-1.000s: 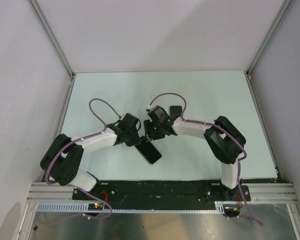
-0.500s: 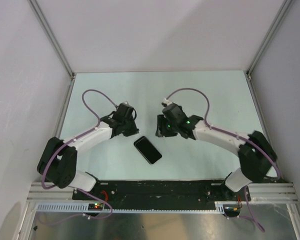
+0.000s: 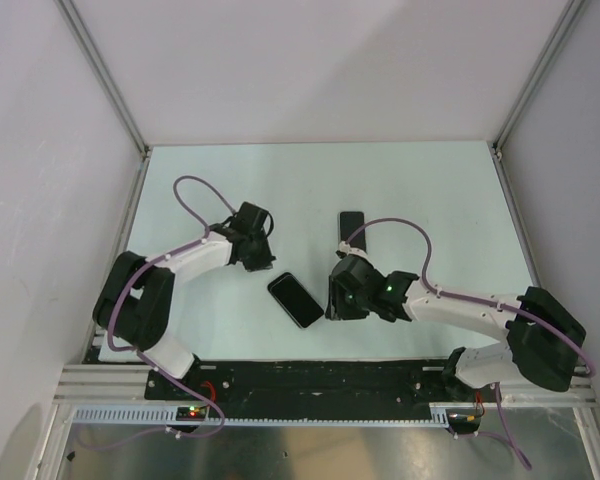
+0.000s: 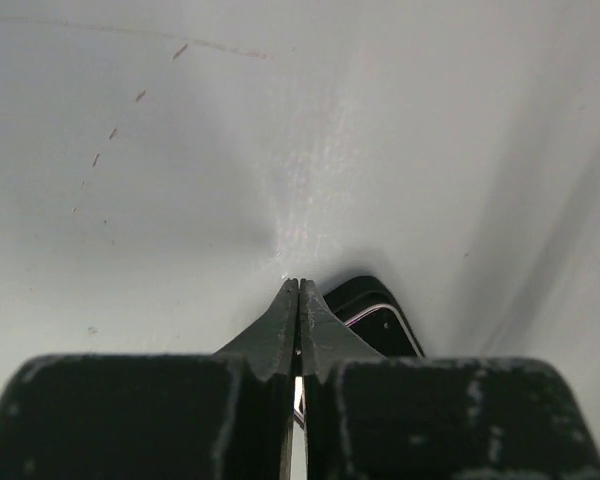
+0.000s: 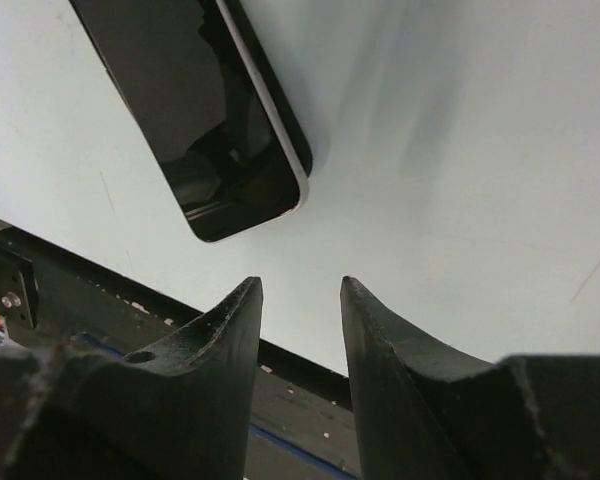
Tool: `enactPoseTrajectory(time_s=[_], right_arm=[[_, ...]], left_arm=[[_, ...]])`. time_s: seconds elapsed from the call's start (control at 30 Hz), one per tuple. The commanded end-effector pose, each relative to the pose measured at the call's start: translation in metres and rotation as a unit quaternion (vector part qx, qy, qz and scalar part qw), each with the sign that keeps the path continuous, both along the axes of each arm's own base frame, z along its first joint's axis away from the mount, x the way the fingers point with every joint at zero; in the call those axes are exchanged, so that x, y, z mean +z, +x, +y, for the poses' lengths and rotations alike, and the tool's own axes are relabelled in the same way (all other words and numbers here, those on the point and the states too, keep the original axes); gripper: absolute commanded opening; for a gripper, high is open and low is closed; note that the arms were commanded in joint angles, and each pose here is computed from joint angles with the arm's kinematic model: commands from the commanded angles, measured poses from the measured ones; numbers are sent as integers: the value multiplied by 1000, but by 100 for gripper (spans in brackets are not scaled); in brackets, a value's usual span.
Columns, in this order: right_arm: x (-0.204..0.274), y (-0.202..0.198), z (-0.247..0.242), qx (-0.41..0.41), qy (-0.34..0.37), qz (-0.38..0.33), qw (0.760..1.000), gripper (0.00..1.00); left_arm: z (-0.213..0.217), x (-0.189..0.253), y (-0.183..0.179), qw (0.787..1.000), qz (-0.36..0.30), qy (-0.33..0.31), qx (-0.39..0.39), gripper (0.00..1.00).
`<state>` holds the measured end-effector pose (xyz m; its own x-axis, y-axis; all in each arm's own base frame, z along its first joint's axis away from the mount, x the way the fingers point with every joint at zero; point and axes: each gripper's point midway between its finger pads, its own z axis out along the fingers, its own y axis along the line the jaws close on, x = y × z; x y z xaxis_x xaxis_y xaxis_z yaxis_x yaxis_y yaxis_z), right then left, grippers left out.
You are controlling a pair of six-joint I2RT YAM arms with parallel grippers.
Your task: Put the phone into the phone case
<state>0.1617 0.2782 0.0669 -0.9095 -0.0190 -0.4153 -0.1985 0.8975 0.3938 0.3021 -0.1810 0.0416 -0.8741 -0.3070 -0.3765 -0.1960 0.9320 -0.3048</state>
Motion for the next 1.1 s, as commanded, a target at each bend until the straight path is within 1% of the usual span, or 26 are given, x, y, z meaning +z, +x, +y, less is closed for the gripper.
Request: enactPoseTrajectory(time_s=[0.0,0.3,0.57,1.07], right_arm=[[1,4,15,-16,24,-7,1000,42],[-13,2,30,-11,30,4,999,37],[-23,0,40,-4,22,8,1000,36],[-31,14,47,-7,0,1,1000,34]], left_arm=[[3,-8,-12,1000,6,15,-16,3],[-3,-24,-29,999,24,32,-33,0],[-4,-27,-41,998,28,34,-34,0],[-17,-25,-56,998,28,24,-47,0]])
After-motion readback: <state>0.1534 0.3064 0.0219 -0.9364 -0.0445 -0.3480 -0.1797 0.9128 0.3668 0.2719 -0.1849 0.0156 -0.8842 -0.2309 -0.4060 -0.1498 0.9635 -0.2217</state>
